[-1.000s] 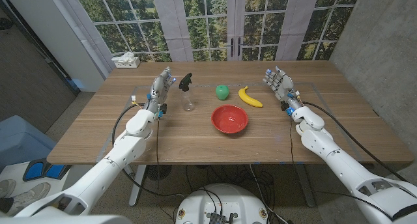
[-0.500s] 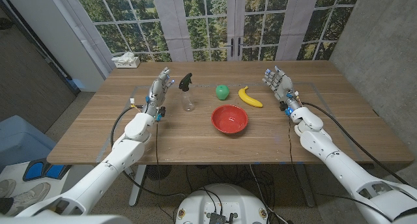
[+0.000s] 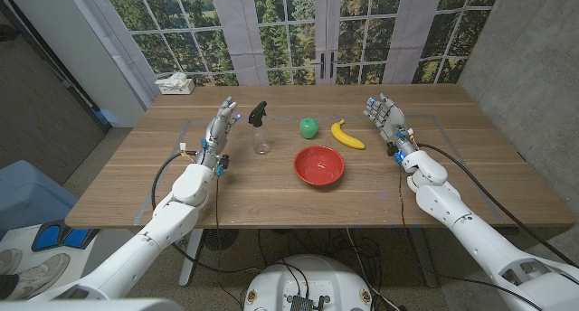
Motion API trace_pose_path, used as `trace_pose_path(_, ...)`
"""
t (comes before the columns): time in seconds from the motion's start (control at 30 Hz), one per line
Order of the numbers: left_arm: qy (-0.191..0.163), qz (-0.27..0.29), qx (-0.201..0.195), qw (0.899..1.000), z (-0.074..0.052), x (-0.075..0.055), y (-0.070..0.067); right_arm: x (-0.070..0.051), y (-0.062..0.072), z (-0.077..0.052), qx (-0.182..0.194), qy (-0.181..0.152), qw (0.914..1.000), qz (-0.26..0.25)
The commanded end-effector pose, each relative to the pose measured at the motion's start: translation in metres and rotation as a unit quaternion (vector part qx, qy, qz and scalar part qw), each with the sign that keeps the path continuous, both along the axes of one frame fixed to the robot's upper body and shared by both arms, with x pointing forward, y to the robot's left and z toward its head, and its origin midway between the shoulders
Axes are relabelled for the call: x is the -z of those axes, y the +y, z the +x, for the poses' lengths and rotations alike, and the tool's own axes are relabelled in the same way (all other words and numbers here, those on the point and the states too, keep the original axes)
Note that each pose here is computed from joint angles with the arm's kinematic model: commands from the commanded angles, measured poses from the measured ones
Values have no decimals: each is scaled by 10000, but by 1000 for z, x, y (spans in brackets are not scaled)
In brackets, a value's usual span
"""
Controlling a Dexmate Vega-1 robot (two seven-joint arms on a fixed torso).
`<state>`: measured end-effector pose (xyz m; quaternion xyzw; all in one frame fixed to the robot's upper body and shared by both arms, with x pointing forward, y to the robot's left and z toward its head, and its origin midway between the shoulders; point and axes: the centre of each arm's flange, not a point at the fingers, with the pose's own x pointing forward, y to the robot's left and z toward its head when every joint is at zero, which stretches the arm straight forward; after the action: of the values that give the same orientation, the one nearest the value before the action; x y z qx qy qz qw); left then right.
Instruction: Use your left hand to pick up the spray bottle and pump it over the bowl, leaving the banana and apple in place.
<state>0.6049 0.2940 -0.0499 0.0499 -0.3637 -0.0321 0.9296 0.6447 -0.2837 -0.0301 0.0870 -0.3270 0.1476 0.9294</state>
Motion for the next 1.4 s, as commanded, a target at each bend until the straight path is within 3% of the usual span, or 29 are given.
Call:
trace_pose_path(0.03,-38,224,-309,9993,-14,11,0,4,3,-7,31,-15,10000,-2)
trace_pose_path(0.7,-38,923,-1211,9883,-33,24,-3,10,3,-18,8,-120,9999,73)
trace_pose_path(1.4,237,1440,-1528,9774,-31,29,-5,17,5,-21,-19,-145,9997,179)
